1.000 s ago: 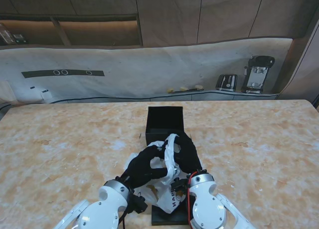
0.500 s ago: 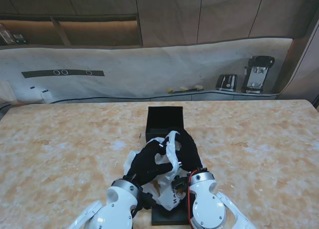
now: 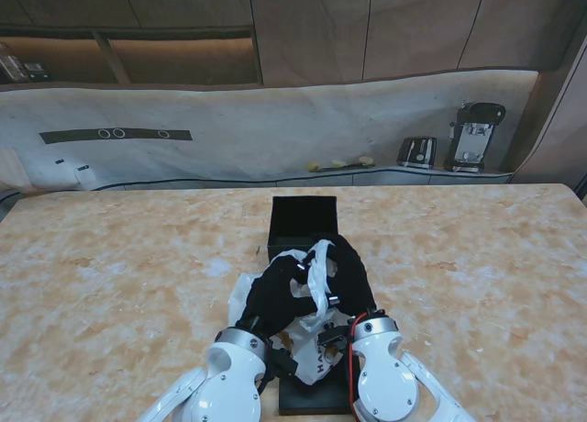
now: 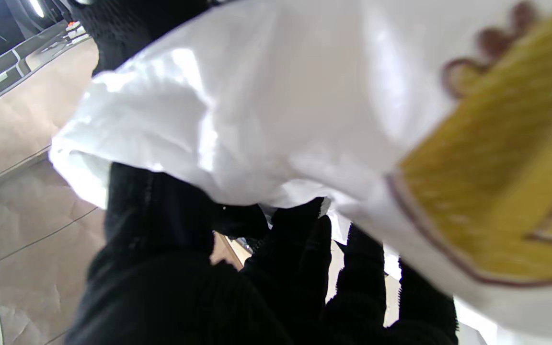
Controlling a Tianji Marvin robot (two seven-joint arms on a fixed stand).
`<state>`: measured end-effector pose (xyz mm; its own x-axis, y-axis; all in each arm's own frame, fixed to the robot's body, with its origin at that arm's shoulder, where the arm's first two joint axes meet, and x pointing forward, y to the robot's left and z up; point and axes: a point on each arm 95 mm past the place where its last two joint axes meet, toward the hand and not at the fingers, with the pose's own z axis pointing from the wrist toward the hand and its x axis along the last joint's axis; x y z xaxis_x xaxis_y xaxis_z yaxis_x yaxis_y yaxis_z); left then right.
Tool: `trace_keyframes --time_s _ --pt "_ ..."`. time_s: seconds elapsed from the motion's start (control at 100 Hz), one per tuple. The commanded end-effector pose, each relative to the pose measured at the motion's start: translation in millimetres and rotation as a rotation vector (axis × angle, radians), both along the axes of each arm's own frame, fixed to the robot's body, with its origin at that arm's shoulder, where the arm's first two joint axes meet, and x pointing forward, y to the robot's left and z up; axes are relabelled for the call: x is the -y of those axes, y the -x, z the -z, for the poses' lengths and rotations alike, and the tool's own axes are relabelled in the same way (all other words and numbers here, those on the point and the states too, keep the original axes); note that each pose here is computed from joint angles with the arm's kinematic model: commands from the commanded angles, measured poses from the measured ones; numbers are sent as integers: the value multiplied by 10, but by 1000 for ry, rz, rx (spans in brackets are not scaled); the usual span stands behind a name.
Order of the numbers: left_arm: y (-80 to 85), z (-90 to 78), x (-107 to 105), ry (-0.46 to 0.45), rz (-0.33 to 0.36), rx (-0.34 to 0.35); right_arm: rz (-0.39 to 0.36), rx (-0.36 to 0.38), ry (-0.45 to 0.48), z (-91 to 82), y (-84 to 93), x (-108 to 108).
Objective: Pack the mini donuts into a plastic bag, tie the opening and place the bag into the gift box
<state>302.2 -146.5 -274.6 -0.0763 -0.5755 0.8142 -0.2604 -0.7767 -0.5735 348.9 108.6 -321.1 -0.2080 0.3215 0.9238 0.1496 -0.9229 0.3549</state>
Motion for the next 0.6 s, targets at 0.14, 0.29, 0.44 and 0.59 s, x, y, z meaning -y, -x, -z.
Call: trace_keyframes --time_s 0.14,0.29,0.44,0.59 --pt "-40 -107 11 25 -19 25 -44 -36 -23 71 158 -143" --pt "-48 -97 17 38 -32 27 -43 -33 -25 68 156 -139" --pt "-56 -95 3 54 -47 36 -42 -38 -26 72 160 -132" --pt "-66 -102 -14 68 -53 53 -42 -42 -34 69 173 -132"
